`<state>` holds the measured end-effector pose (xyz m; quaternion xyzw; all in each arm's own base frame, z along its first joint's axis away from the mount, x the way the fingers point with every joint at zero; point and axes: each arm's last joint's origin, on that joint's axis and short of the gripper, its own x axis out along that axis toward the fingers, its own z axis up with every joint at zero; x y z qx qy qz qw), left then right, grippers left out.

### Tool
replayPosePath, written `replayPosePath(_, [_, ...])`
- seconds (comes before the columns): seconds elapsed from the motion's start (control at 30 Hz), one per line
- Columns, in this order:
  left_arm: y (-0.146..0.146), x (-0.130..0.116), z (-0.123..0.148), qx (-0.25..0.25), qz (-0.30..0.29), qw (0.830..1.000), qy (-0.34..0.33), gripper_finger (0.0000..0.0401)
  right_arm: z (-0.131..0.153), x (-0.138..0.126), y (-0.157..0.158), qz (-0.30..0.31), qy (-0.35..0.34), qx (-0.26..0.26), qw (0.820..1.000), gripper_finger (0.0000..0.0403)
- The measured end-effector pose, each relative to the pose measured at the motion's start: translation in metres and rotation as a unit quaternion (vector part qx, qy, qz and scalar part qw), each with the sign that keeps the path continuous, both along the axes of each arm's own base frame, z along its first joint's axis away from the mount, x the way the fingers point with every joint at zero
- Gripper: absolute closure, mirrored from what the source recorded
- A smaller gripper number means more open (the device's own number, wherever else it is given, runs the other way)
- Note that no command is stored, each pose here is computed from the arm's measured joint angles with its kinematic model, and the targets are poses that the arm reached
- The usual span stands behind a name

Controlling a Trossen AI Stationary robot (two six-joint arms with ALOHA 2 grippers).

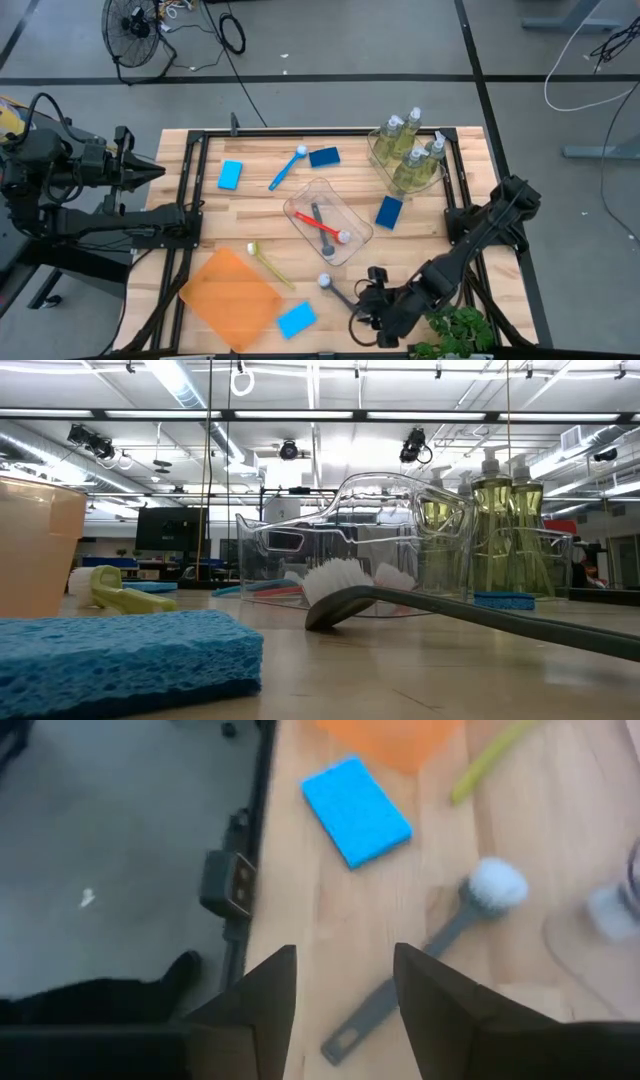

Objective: Pick & Place Kitchen Sink Supplies
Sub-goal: Put the gray dish brush into the bottom transparent bin

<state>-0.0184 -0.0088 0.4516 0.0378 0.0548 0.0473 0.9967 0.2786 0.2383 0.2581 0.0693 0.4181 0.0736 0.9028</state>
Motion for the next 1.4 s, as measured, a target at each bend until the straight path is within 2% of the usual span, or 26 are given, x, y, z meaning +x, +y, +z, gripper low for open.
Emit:
replayPosePath(0.4, [0.0, 0.0, 0.0, 0.0, 0.0, 1.0, 0.0, 0.0373, -0.05, -0.011, 0.002, -0.023, -0.039, 0.055, 0.997, 0.0232])
replayPosePath(0.63, [0.0, 0.0, 0.0, 0.0, 0.0, 1.0, 0.0, 0.0373, -0.069, -0.008, -0.002, -0.086, -0.065, -0.008, 0.994, 0.0219])
replayPosePath(0.77, [0.0, 0.0, 0.0, 0.0, 0.0, 1.0, 0.0, 0.0373, -0.081, -0.002, -0.003, -0.11, -0.073, -0.022, 0.991, 0.0214])
replayPosePath(1.07, [0.0, 0.0, 0.0, 0.0, 0.0, 1.0, 0.0, 0.0373, -0.107, 0.019, -0.005, -0.13, -0.08, -0.013, 0.988, 0.0213])
replayPosePath(1.4, [0.0, 0.0, 0.0, 0.0, 0.0, 1.0, 0.0, 0.0373, -0.139, 0.029, -0.012, -0.144, -0.054, -0.042, 0.987, 0.0213])
